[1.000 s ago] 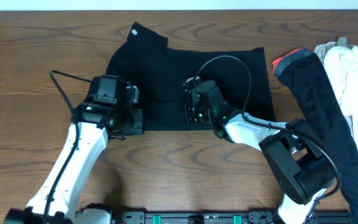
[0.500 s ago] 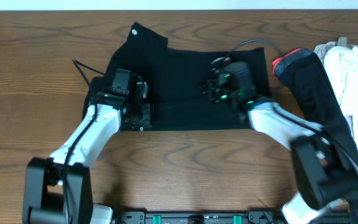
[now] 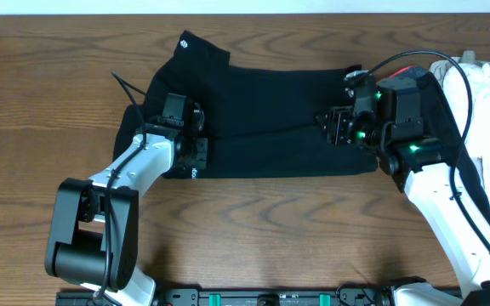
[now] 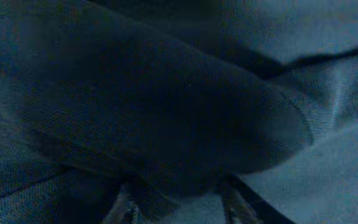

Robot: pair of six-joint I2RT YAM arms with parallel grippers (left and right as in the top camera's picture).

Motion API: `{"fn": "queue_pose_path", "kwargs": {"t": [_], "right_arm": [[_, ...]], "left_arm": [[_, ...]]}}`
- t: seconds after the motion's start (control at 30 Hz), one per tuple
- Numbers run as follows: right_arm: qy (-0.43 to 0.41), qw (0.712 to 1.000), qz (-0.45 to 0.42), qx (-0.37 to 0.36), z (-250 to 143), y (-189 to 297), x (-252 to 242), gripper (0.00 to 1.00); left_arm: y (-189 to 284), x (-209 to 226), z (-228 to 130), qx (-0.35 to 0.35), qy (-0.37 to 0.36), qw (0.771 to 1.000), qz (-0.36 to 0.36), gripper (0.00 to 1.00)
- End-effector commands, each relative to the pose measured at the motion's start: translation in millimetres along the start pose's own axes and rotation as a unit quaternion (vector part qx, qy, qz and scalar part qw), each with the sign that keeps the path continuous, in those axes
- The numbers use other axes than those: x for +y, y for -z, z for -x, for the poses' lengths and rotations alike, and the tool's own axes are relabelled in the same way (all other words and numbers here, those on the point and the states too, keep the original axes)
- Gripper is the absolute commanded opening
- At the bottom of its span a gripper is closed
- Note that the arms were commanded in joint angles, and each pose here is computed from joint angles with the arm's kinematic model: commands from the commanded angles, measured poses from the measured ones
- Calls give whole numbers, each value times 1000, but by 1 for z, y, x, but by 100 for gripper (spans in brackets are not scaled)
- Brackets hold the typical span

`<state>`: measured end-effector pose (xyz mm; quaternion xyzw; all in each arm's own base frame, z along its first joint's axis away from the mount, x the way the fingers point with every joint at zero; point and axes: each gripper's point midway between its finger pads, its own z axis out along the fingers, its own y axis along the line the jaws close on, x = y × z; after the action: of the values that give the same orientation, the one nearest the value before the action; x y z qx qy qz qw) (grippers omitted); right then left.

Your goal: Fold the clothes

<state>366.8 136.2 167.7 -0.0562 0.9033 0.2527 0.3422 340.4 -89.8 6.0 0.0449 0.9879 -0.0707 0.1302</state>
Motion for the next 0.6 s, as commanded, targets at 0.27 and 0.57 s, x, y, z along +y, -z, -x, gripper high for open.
{"fn": "queue_pose_path", "kwargs": {"t": [0.27,0.57], "right_arm": [[25,999,-15,13,-5,2,-6,51],[28,999,-27,13,-5,2,-10,51]], "left_arm": [[20,-3,21,-24,-4,1000,3,13],[40,-2,54,-78,-6,997,19,14]]}}
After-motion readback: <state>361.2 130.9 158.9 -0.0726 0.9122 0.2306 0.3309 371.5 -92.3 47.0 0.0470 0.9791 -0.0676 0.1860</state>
